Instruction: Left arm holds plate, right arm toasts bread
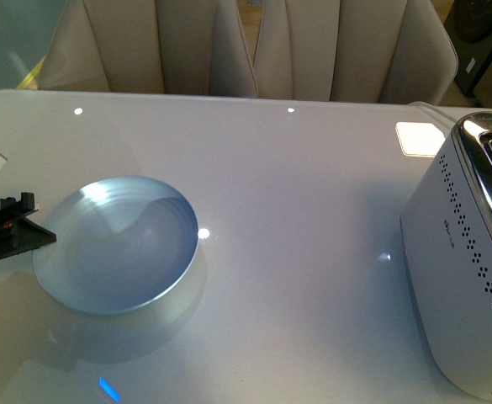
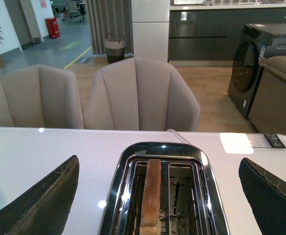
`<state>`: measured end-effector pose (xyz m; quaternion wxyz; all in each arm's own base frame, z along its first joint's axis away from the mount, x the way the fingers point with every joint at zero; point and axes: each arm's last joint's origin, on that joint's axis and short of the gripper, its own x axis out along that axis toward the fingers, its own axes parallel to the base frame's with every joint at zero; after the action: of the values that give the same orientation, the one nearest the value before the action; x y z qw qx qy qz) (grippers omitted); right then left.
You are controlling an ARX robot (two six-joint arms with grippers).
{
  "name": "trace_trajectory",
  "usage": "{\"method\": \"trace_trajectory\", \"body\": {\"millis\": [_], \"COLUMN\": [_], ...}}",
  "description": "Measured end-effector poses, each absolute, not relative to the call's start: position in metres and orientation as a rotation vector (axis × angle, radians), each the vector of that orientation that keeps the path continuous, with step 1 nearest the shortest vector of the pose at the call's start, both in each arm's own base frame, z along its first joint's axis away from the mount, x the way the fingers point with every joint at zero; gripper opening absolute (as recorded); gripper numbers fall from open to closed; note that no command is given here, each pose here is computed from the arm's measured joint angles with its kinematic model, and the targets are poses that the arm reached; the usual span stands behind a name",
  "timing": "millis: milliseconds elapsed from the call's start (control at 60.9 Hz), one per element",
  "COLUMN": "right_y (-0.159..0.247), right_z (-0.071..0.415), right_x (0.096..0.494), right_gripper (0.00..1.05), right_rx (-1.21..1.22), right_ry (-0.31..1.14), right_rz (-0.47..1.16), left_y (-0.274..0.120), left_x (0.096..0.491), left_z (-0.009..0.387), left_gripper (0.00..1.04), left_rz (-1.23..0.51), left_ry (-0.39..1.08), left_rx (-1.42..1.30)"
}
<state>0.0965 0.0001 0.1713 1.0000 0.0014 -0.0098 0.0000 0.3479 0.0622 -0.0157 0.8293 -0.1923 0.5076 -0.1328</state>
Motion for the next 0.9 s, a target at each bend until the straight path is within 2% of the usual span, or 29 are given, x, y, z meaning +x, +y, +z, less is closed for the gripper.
{"method": "trace_trajectory", "body": {"millis": [477, 756, 904], "right_y": [0.000, 0.000, 0.000], "right_z": [0.171, 0.171, 0.171], "right_x": [0.097, 0.097, 0.097], "right_gripper": [0.96, 0.96, 0.96], "right_rx": [0.003, 0.003, 0.003], "right_ry": [-0.020, -0.020, -0.020], "right_rz": [0.000, 0.000, 0.000], "left_y": [0.064, 0.062, 0.058], "left_x": [0.338, 0.338, 0.344], "left_z": [-0.034, -0.032, -0.014], "left_gripper": [0.04, 0.48, 0.71], "left_rz": [-0.259, -0.272, -0.284], "left_ry": [1.129, 1.104, 1.041], "left_rx": [-0.384, -0.370, -0.361]}}
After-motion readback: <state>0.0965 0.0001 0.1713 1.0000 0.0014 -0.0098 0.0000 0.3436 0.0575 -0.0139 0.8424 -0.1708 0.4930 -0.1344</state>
